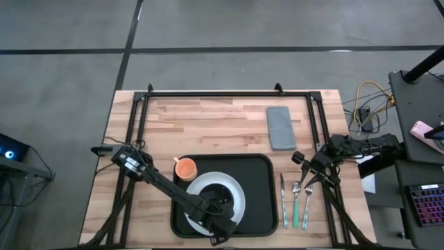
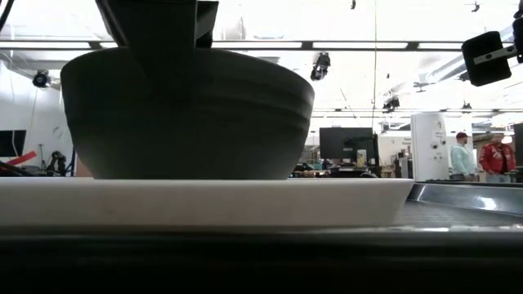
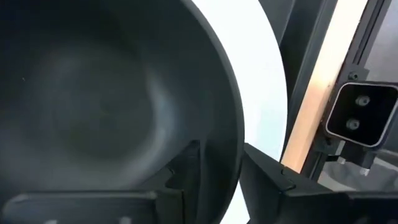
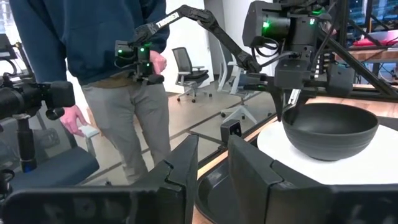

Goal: Set up tray
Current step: Stack the black bowl on top of the white plate on the black tray, then put the gray napkin to the right of the white plate on the black tray

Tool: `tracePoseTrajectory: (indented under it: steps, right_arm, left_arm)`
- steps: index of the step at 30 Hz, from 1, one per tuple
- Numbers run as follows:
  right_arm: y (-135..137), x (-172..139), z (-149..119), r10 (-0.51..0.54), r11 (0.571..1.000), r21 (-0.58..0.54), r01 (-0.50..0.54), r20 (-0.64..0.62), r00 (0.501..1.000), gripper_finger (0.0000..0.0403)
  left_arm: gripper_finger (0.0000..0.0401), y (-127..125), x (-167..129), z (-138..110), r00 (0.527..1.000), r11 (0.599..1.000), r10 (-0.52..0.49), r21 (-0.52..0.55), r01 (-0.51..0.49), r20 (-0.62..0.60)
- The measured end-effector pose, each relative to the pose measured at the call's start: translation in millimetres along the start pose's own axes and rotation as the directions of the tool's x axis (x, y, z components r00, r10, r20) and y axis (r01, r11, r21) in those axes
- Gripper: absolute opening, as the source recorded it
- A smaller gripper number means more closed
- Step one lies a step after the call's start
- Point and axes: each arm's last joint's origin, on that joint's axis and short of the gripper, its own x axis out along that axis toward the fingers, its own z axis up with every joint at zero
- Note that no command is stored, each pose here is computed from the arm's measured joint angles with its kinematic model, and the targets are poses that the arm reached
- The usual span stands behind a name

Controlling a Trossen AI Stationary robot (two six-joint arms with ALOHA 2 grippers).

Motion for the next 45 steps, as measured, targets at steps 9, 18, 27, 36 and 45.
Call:
tracePoseTrajectory:
  steps: [9,18,27,36,45]
  right_arm:
    - [0,0,0,0.000,1.000,0.000,0.000,0.000,1.000,0.0068]
    - [0,0,0,0.000,1.000,0.000,0.000,0.000,1.000,0.0078]
    - [0,0,0,0.000,1.000,0.000,0.000,0.000,1.000,0.0078]
    - [0,0,0,0.000,1.000,0.000,0.000,0.000,1.000,0.0068]
    - [0,0,0,0.000,1.000,0.000,0.000,0.000,1.000,0.0078]
  left_arm:
    - [0.0141,-3,-6,3,1.000,1.000,-0.023,0.001,0.023,0.012]
    - [0.0151,-19,-39,17,0.984,0.972,-0.138,0.207,0.112,0.115]
    - [0.0151,-32,-79,30,0.945,0.925,-0.248,0.342,0.166,0.213]
    - [0.0151,-30,-95,35,0.940,0.943,-0.254,0.274,0.189,0.226]
    - [0.0151,-27,-102,42,0.919,0.877,-0.304,0.451,0.166,0.250]
